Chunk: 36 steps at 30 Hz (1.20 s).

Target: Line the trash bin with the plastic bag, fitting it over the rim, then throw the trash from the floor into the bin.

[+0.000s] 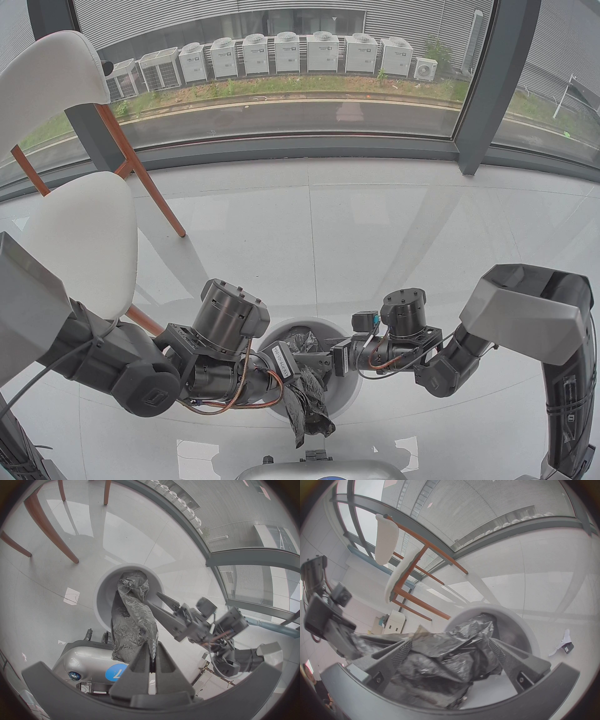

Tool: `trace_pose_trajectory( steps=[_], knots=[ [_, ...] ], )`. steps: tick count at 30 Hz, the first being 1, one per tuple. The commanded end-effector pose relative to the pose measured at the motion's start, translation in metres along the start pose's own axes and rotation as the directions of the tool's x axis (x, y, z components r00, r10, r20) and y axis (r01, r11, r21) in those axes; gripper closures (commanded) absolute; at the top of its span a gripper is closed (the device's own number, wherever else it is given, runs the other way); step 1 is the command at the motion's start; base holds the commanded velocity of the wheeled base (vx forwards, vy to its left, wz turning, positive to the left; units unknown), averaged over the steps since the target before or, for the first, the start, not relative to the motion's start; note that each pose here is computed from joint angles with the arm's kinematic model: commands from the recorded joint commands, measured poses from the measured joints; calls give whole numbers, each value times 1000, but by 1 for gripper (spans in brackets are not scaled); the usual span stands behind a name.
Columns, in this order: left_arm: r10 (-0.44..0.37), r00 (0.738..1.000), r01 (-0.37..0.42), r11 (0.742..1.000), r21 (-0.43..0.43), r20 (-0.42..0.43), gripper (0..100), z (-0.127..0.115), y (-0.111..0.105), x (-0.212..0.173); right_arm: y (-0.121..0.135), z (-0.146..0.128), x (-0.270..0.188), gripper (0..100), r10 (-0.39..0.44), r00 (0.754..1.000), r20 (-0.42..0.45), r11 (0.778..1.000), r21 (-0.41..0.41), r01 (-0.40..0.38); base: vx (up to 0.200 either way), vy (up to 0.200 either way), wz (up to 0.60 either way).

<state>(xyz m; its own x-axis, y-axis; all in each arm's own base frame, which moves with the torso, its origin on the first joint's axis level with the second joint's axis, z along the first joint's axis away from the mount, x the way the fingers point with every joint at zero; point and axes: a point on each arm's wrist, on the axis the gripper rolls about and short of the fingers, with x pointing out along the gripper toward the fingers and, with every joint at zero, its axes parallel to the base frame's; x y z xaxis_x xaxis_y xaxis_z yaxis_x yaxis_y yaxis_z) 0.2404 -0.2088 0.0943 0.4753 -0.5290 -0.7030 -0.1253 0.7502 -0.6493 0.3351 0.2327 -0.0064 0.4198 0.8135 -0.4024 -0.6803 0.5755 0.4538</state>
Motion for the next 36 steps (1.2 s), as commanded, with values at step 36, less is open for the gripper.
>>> trace_pose_trajectory(
  steps=[36],
  knots=[
    [-13, 999, 15, 998, -65, 38, 100, 31, -20, 19, 32, -45, -61, 0, -203, 971, -125, 899, -418, 134, 0, 0, 0]
  ],
)
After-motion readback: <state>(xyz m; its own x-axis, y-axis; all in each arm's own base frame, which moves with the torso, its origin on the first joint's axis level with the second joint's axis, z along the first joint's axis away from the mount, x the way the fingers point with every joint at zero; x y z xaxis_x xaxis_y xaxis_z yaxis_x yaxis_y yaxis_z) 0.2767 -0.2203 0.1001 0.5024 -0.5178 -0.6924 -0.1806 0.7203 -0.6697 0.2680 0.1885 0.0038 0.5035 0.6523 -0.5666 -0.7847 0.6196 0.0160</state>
